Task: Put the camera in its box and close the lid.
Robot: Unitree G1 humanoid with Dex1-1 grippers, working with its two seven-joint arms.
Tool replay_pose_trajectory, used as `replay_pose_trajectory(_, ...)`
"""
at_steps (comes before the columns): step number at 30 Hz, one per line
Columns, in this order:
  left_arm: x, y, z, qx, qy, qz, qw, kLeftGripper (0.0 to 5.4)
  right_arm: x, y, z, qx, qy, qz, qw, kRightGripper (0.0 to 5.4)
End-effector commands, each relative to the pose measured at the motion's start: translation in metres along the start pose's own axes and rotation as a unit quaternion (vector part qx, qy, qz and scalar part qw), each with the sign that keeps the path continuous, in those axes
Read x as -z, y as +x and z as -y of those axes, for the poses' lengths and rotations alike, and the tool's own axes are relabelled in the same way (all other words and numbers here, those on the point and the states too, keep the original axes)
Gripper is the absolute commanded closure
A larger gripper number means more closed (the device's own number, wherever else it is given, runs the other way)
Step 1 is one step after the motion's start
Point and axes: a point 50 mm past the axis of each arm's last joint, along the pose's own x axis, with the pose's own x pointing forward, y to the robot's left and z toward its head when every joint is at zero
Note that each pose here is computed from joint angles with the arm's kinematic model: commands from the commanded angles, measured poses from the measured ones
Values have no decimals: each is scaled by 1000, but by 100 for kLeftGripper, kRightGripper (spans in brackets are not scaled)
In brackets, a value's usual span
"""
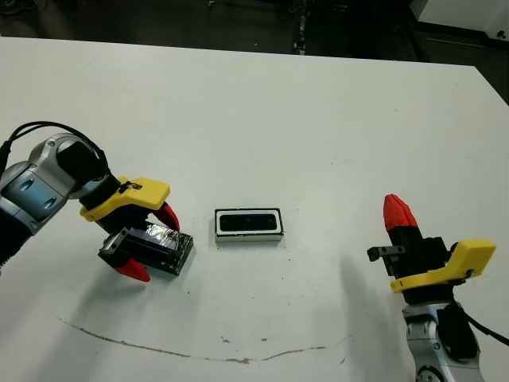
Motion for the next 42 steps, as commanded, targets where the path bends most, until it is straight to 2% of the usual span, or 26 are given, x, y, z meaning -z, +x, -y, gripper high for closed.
replay_pose_trajectory(1, 4, 3, 1, 6, -6, -22, 1000, 0, 2, -2, 3, 4, -7, -9, 1000, 538)
replay_pose_trajectory(8, 4, 2, 3, -21, -3, -29, 999, 0, 2, -2, 3, 0, -5, -9, 1000, 538)
replay_pose_trajectory(11, 1, 2, 4, -39, 7, -26, 999, 22, 2, -2, 3, -2, -3, -12, 1000, 540)
replay_pose_trajectory(22, 4, 6, 8, -39, -22, -20, 999, 180, 2, -3, 3, -3, 1, -15, 1000, 540)
replay_pose_trajectory(25, 4, 7, 8, -36, -9, -19, 999, 222, 3, -3, 3, 0, 1, -17, 1000, 540)
replay_pose_trajectory(33, 5, 6, 7, -32, -15, -12, 999, 224, 3, -3, 2, -1, -1, -14, 1000, 540)
replay_pose_trajectory(38, 8, 5, 5, -40, -48, 20, 998, 224, 3, -4, 1, 5, -12, -15, 1000, 540)
replay_pose_trajectory(42, 7, -4, 1, -62, -83, 52, 993, 224, 3, -4, 0, 6, -16, -15, 1000, 540)
